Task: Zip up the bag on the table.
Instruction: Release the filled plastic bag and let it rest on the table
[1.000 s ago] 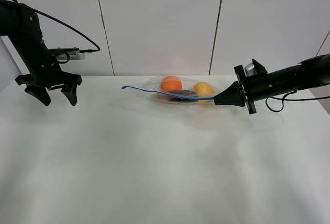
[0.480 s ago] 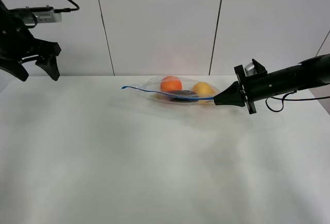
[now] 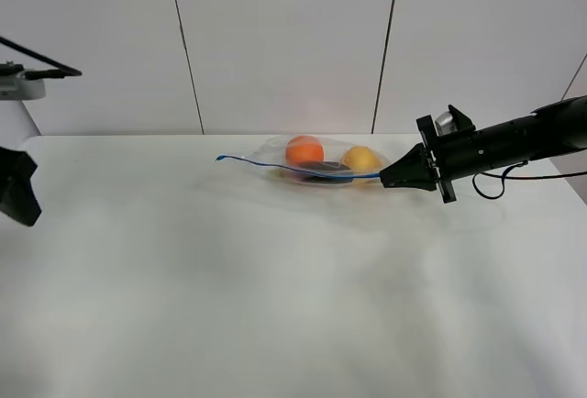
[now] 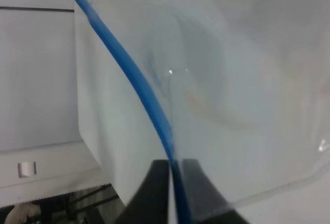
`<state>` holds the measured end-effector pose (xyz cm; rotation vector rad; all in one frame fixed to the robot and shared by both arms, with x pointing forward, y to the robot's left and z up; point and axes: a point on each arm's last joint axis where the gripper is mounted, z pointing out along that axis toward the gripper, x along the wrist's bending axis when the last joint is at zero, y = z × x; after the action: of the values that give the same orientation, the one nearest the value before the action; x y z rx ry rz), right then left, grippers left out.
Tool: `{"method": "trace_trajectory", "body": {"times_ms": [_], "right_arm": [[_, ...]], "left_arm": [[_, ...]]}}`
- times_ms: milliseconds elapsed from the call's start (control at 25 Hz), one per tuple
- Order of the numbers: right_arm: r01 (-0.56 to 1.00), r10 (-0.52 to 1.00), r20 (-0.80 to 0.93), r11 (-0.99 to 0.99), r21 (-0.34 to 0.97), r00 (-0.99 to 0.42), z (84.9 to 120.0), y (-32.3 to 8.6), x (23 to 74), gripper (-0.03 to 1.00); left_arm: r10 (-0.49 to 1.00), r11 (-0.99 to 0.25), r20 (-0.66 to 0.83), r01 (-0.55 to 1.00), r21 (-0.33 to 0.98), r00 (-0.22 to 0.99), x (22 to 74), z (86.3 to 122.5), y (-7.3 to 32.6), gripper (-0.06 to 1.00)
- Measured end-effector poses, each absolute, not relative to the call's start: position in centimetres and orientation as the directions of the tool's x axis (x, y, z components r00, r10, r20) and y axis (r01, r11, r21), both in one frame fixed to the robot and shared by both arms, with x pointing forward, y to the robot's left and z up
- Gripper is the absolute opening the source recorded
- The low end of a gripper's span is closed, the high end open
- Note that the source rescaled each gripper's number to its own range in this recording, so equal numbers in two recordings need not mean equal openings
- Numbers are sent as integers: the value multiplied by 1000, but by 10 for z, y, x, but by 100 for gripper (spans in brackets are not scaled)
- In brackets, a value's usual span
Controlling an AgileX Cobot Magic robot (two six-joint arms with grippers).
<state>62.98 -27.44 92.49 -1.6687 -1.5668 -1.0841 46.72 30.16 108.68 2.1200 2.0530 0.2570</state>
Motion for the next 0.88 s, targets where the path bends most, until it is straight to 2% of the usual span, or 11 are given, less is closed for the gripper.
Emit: {"method": "trace_trajectory", "body": {"times_ms": [40,160,240,400,560,760,880], "right_arm": [[987,497,867,-124,105,-30,925,-274,630,29],[987,497,867,-124,104,-29,925,-274,630,68],[987,496,868,-126,100,-25,925,-274,630,80],[990,510,860,-119,78,-6,923,-275,628,87],[994,555,832,-83,77,-18,928,-277,624,87],[993,651,758,-49,108,-50,954,-284,627,87],[991,733,676,-29,133,-70,977,-291,628,87]], "left_arm": [[1000,-28,-1,968,249,30,457,1085,302,94],[1000,-23,-1,955,295,25,426,1089,301,94],[1000,-18,-1,940,339,19,406,1093,301,94],[1000,8,-10,923,385,-4,370,1087,301,94],[1000,8,-10,915,403,-4,340,1070,301,94],[999,18,-37,882,471,0,310,1051,299,94],[999,22,-45,825,564,5,297,1056,298,94]]}}
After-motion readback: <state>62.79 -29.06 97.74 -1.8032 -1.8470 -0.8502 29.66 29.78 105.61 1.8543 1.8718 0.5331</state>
